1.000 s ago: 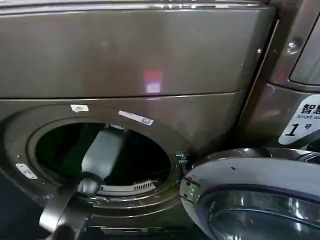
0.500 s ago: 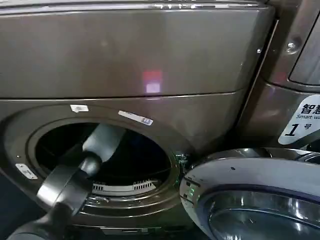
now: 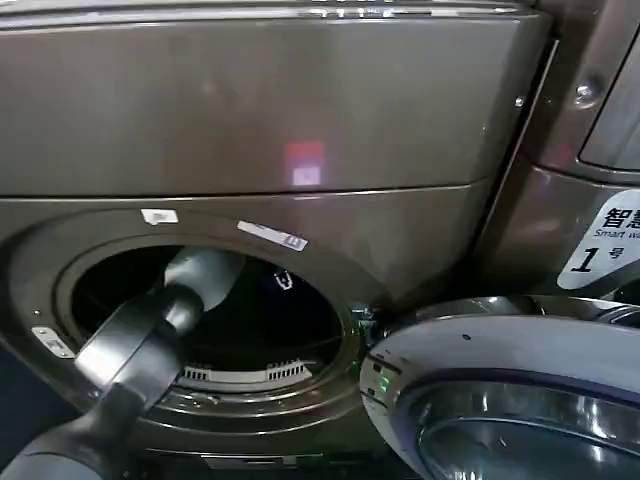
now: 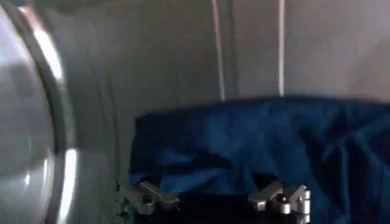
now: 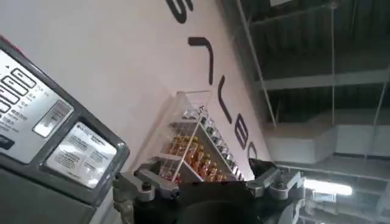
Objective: Grasp the clothes from the dryer.
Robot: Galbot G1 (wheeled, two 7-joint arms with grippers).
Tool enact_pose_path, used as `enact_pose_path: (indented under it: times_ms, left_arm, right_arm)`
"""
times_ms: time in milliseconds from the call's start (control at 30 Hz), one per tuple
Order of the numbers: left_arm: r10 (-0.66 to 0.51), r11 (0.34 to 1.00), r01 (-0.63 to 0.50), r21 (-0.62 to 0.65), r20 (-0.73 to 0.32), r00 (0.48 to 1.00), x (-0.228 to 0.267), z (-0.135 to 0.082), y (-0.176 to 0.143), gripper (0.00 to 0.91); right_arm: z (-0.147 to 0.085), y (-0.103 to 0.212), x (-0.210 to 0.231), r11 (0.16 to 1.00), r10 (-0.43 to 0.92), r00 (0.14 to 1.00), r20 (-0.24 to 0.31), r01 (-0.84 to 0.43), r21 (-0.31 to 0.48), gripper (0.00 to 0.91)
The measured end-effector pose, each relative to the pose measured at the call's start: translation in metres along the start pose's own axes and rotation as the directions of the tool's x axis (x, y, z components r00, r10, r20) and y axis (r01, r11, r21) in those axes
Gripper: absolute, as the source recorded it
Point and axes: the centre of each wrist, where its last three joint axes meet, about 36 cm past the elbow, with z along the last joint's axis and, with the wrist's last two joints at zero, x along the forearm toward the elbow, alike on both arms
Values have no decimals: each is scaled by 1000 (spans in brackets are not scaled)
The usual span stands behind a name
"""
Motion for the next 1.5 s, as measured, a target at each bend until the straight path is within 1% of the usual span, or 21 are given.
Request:
enact_pose_path:
  times_ms: [200,500,533,567,600,633,667,700,733,767,933,967,1000,1333,1500]
  left_arm:
    - [34,999,-35,-26,-37,999,-2,2,-1,907]
    - [73,997,-75,-25,-51,996,-15,9,-9,907]
    - [77,997,-78,-23,-51,996,-16,10,-10,853]
    - [79,997,-81,-22,-51,996,-17,11,-10,762]
    - [84,996,-85,-21,-52,995,-18,12,-11,637]
    - [87,996,-88,-20,-53,995,-19,13,-11,592]
    - [89,996,-90,-19,-53,995,-19,13,-12,501]
    - [92,995,-93,-19,-54,994,-20,13,-12,341]
    - [94,995,-95,-20,-53,994,-20,13,-12,228]
    - [95,995,-96,-21,-53,994,-20,13,-12,182]
    - [98,995,-100,-24,-60,993,-20,15,-12,114]
    - [99,995,-101,-25,-60,993,-20,15,-12,80]
    - [100,994,-102,-25,-60,993,-20,15,-12,0]
    - [107,994,-109,-31,-65,992,-22,16,-13,0]
    - [98,995,-99,-18,-46,994,-24,17,-15,0]
  right_arm:
    - [0,0,0,1000,-3,1000,0,3,1,907]
    - [-1,1,-1,1000,-8,1000,3,8,1,907]
    - [-1,1,-1,1000,-8,1000,3,8,1,907]
    - [-1,1,-1,1000,-8,1000,3,8,0,907]
    - [-1,1,-1,1000,-7,1000,4,7,0,907]
    - [-1,1,-1,1000,-7,1000,4,7,-1,907]
    - [0,1,-1,1000,-7,1000,4,7,-2,907]
    - [0,1,-1,1000,-7,1000,4,7,-2,907]
    - [0,1,-1,1000,-7,1000,4,7,-2,907]
    - [0,1,-1,1000,-6,1000,4,6,-2,907]
    - [1,1,0,1000,-3,1000,3,3,-3,907]
    - [1,1,0,1000,-3,1000,3,3,-3,907]
    - [1,1,0,1000,-2,1000,3,3,-3,907]
    - [1,0,1,1000,2,1000,3,-2,-4,907]
    - [-1,-2,1,1000,5,1000,5,-5,0,907]
